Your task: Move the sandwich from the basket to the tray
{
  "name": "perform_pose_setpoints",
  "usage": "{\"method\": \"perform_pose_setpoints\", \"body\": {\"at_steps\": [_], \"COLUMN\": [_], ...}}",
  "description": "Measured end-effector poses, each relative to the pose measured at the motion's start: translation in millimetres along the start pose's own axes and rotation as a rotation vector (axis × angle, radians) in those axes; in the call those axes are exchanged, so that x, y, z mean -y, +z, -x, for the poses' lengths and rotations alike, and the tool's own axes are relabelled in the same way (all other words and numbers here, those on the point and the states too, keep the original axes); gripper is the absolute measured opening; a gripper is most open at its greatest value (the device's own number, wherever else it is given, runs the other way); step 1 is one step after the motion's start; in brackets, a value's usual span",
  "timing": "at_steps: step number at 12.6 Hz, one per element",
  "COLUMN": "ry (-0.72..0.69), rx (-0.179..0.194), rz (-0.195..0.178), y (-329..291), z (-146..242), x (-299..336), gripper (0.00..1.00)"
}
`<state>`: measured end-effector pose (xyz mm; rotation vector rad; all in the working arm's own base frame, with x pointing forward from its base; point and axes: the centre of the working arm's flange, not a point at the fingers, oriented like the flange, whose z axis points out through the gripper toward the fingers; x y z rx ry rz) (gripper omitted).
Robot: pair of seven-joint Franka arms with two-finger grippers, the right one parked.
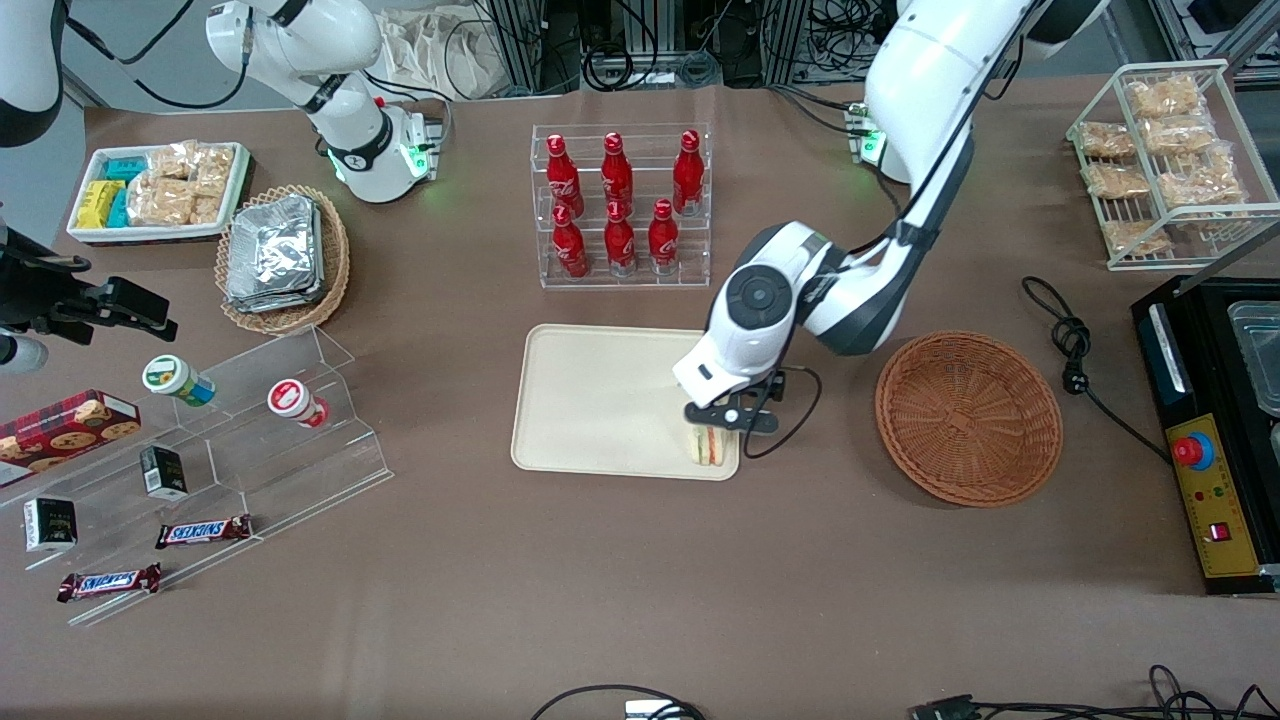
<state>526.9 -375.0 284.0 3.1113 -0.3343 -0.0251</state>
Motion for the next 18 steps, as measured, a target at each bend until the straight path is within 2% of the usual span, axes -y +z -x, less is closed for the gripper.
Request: {"method": "perform_pose_setpoints", "body": {"at_steps": [2,3,5,6,8,11,12,14,18], "ry": [0.068,0.083,0.074,0.074,0.069,-0.037,-0.067,-0.105,-0.185], "rx": [-0.014,0.001,0.083,0.119,0.154,0.127,0.149,0.19,0.198], "rz": [-0.018,-0.039,-0.093,-0.104,-0.079,-0.05,-0.043,-0.027,-0.031], "y": [-6.9,-18.9,-72.9,-110.0,-179.8,-234.6,-243.5,-259.4,-284.4], "z": [28.2,41.0,56.3,58.3,52.5,40.0,42.0,47.8,49.1], "x": [56.2,84.6,132.4,153.0,203.6,299.2,320.8,339.2,340.0], "gripper": [1.0,1.0,1.0,1.0,1.0,1.0,1.0,1.0,1.0]}}
